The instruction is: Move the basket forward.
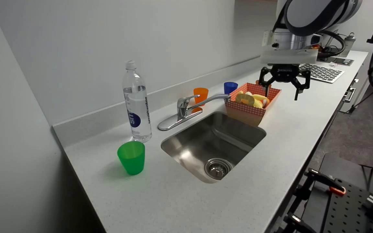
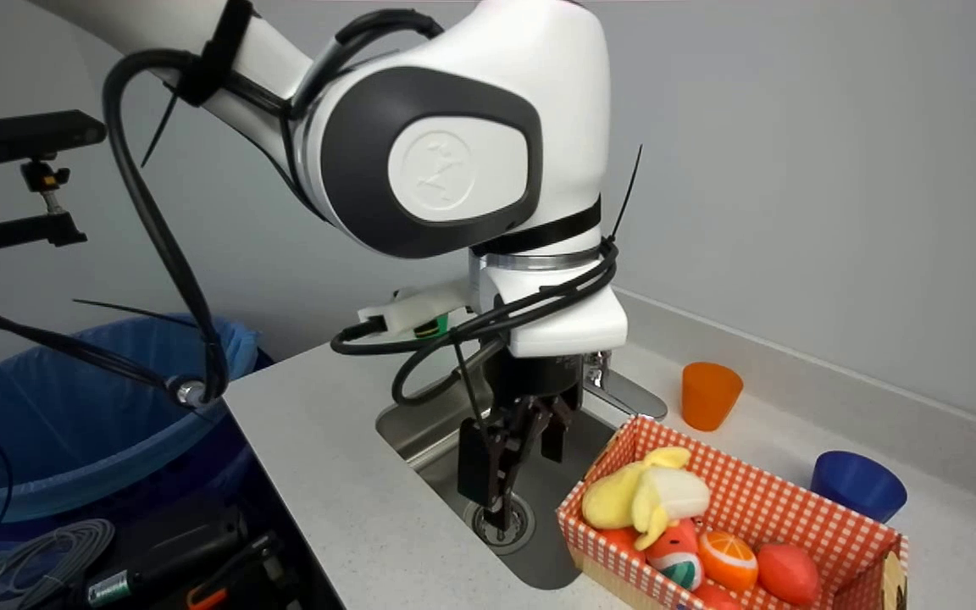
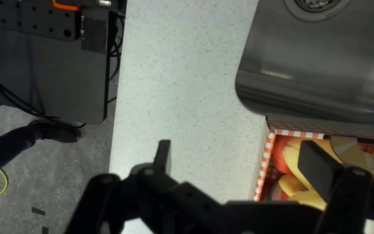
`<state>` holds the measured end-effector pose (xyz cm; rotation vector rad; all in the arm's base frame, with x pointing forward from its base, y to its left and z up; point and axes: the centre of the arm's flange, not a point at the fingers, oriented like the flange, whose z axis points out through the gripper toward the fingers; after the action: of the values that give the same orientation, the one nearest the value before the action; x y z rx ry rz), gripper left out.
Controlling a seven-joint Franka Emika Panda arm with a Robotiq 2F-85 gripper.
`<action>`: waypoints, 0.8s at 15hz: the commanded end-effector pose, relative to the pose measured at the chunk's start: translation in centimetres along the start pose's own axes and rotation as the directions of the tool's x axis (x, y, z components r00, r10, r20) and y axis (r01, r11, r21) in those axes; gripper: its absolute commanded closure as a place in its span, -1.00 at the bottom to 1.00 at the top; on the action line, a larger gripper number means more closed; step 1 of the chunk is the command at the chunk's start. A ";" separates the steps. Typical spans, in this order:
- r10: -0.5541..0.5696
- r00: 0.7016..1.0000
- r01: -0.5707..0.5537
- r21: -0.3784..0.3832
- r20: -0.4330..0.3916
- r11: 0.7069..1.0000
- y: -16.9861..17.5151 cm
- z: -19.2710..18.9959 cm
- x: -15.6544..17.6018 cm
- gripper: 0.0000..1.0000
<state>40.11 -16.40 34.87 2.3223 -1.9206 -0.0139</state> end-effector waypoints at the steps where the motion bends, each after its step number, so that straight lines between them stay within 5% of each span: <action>1: -0.001 1.000 0.001 0.003 -0.001 1.000 0.1 -0.1 -0.1 -1.00; 12: -0.015 1.000 0.015 0.002 -0.006 1.000 0.2 0.0 -0.2 -1.00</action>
<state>39.77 -16.21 34.91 2.3260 -1.9183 -0.0134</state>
